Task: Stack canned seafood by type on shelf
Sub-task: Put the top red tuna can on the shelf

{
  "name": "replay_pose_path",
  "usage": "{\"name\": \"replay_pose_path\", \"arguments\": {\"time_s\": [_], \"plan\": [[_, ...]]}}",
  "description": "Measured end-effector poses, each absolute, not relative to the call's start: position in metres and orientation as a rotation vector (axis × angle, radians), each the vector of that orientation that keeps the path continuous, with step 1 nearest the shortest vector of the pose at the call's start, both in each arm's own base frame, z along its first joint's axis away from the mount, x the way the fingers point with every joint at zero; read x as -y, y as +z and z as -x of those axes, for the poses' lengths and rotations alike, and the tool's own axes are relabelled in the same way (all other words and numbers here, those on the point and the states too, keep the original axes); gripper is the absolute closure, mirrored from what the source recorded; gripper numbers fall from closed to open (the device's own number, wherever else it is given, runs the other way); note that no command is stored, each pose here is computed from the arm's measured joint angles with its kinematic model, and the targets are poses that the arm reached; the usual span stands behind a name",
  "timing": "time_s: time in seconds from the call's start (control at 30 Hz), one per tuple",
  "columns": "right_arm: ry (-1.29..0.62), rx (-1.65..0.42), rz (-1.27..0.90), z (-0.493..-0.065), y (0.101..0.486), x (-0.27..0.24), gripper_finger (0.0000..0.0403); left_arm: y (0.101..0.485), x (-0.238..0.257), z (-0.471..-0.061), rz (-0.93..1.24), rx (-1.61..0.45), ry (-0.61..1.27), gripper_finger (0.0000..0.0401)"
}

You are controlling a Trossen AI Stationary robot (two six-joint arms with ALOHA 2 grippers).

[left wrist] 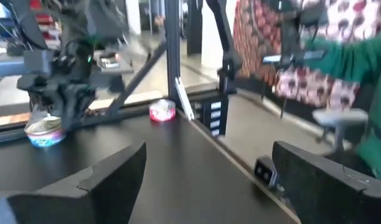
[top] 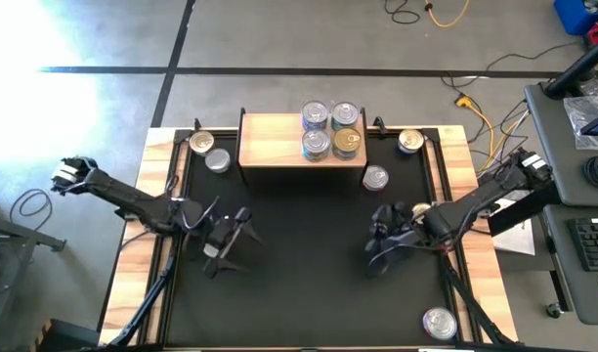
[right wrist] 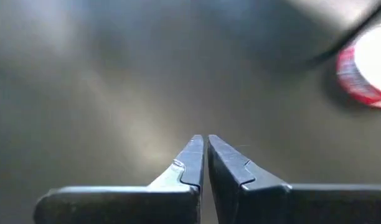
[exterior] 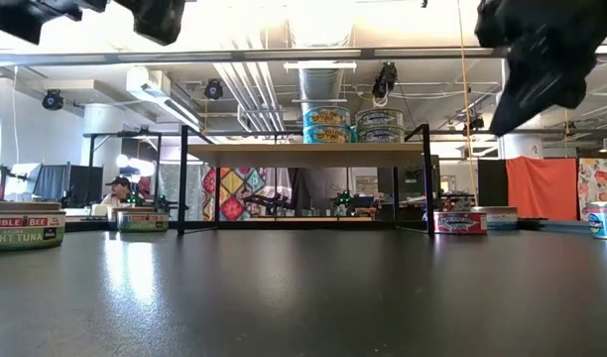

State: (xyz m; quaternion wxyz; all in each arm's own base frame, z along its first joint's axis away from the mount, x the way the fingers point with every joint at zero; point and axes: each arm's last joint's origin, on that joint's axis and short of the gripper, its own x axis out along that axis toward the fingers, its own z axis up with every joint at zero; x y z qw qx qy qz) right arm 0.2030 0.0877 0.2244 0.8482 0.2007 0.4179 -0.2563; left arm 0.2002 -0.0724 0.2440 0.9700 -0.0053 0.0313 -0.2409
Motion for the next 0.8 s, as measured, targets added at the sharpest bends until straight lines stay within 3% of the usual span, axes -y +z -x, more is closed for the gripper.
{"name": "replay_pose_path", "arguments": {"time_s": [0.17, 0.37, 0.8], "plan": [[-0.798, -0.787, -0.414, -0.201, 0.204, -0.059, 0.039, 0.227, 0.08, -0.198, 0.105, -0.013, -0.505, 0.007], [-1.069, -0.84, -0.515, -0.194, 0.174, -0.003, 0.039, 0.209, 0.088, -0.205, 0.142, -0.104, -0.52, 0.007], [-1.121, -0.815, -0.541, -0.192, 0.163, 0.075, 0.039, 0.218, 0.098, -0.229, 0.058, -0.114, -0.522, 0.007]]}}
